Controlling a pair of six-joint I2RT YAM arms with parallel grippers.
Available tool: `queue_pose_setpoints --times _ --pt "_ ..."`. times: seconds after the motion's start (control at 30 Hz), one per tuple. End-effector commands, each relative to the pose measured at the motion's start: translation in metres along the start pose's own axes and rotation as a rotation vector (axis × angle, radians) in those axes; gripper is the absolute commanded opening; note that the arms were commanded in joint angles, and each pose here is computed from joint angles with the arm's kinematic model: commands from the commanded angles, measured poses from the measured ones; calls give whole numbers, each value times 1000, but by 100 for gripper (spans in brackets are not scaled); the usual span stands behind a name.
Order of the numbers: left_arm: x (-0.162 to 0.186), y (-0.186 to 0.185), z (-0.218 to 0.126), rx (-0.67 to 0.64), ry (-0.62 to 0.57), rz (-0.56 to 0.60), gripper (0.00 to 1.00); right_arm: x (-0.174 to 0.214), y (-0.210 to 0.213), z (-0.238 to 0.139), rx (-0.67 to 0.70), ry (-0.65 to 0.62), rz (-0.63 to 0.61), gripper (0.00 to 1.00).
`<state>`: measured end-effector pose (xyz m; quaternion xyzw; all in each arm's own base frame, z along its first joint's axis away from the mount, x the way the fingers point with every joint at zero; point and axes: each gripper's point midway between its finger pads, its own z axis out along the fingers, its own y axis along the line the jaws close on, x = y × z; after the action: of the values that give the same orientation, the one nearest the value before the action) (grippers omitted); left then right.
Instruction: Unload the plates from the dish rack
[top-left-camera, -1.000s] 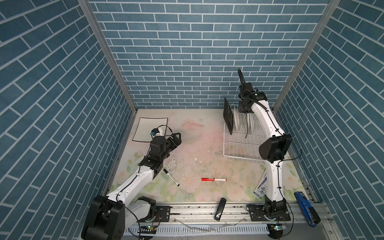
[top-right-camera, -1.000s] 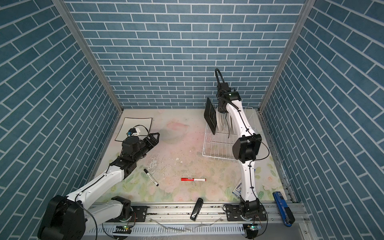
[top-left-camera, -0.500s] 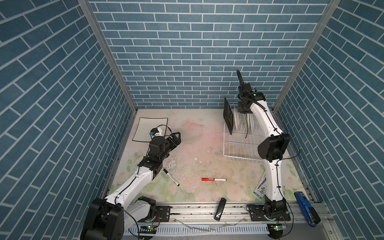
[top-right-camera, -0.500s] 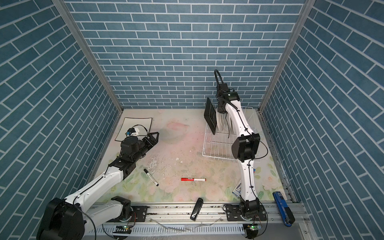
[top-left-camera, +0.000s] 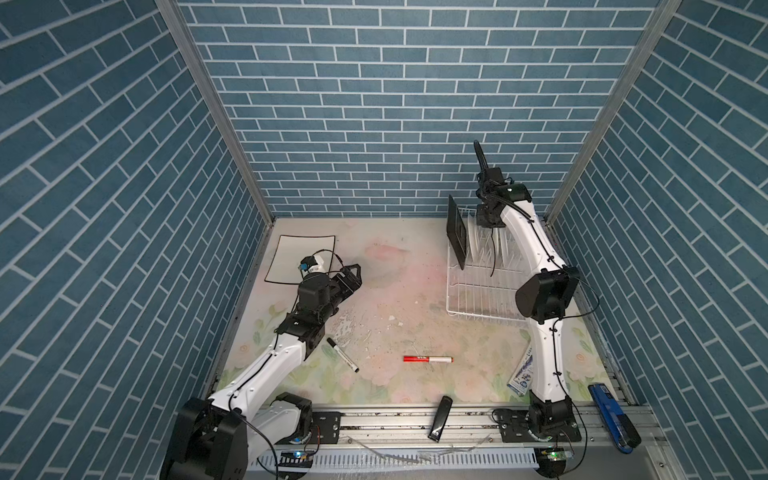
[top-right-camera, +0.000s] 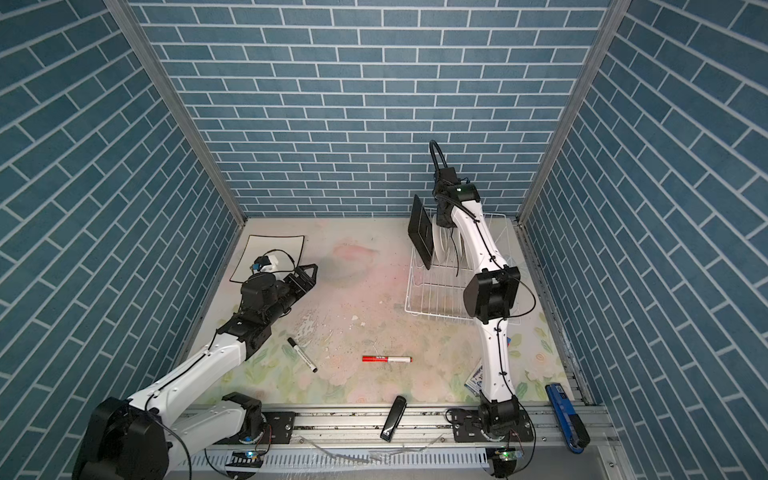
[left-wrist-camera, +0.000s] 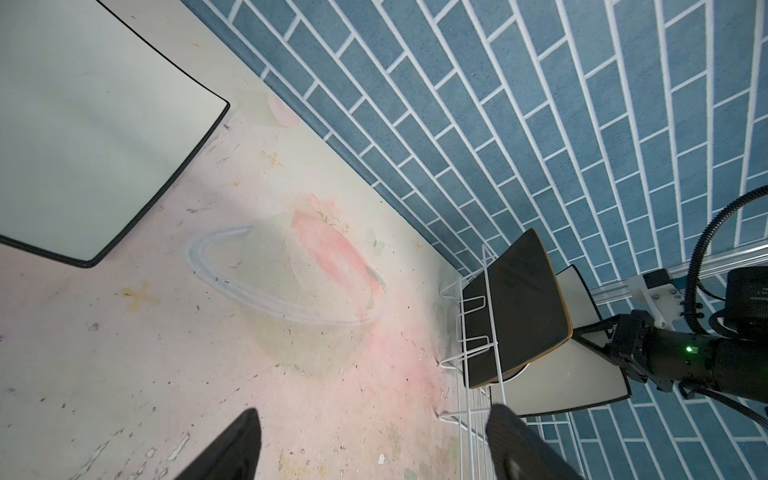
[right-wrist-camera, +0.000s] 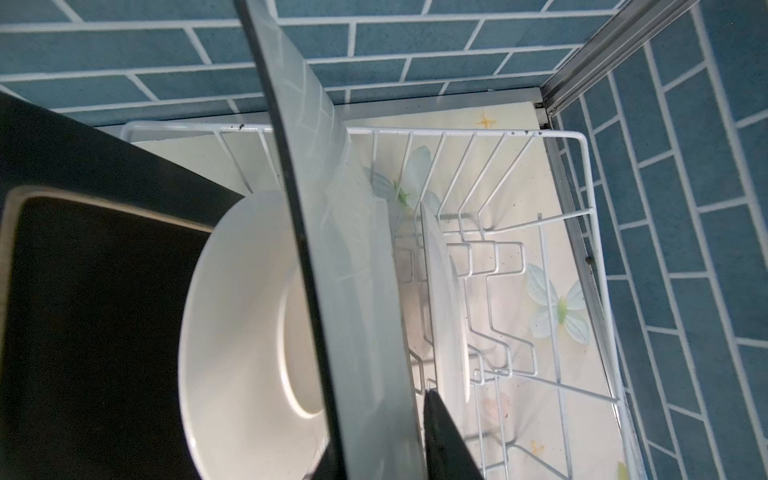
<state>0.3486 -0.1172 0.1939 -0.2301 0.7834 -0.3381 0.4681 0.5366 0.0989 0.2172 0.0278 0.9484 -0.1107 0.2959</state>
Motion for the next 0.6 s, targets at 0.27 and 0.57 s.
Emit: queue_pose_setpoints --times 0.27,0.57 --pt "-5 -5 -4 8 -20 11 87 0 -4 0 16 8 -39 18" --pt "-2 2 -3 -9 -23 11 87 1 -4 0 22 13 -46 12"
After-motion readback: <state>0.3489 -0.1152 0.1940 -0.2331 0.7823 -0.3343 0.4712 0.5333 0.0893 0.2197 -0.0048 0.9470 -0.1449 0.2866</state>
